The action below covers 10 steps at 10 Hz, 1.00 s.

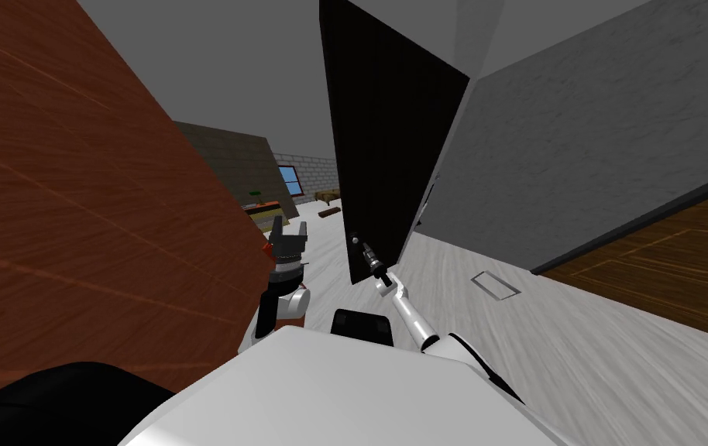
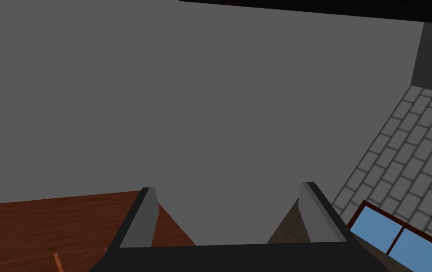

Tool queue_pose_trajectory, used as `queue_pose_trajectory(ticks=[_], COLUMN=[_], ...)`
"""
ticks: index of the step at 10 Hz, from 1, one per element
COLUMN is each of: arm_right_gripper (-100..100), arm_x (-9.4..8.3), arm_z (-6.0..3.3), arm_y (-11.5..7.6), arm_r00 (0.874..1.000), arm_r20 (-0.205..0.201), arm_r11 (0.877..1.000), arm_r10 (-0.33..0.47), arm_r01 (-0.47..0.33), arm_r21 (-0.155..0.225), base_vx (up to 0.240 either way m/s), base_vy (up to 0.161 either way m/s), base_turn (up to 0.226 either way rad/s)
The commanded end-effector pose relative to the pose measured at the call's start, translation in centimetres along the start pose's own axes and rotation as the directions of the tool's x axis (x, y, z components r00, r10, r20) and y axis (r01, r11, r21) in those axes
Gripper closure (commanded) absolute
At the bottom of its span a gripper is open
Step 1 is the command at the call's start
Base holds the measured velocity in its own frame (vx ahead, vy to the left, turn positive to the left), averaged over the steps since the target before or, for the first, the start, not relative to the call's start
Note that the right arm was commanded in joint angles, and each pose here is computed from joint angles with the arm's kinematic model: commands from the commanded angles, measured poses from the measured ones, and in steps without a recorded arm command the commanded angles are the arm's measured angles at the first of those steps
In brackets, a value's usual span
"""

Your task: Push the door open

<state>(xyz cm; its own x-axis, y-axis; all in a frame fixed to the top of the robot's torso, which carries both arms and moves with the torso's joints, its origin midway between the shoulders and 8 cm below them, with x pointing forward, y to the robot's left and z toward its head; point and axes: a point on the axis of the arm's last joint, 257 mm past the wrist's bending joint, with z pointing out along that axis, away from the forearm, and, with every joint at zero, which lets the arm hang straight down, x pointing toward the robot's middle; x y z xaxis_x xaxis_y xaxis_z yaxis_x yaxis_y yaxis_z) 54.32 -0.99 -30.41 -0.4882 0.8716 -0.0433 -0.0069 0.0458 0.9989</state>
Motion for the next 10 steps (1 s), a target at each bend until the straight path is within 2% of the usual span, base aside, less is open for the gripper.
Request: queue_pose_trajectory(ticks=[1, 5, 6, 7, 10], arm_right_gripper=[-100, -100, -100, 100, 100], arm_x=[-0.3, 1.1, 0.7, 0.7, 0.7], arm_z=[-0.05, 0.58, 0.53, 0.53, 0.53], arm_y=[0.1, 0.7, 0.6, 0.6, 0.6], arm_r00=[1.0, 1.0, 1.0, 1.0, 1.0], arm_r20=[0.005, 0.003, 0.004, 0.004, 0.004], arm_r11=[1.0, 1.0, 1.0, 1.0, 1.0], arm_r10=[-0.005, 0.025, 0.018, 0.018, 0.018], arm_r01=[0.005, -0.024, -0.018, -0.018, -0.018], arm_r21=[-0.002, -0.019, -0.015, -0.015, -0.015], base_vx=[0.191, 0.191, 0.076, -0.009, -0.021], base_vy=[0.168, 0.105, 0.036, -0.004, -0.012], base_turn=[0.025, 0.021, 0.002, -0.004, 0.001])
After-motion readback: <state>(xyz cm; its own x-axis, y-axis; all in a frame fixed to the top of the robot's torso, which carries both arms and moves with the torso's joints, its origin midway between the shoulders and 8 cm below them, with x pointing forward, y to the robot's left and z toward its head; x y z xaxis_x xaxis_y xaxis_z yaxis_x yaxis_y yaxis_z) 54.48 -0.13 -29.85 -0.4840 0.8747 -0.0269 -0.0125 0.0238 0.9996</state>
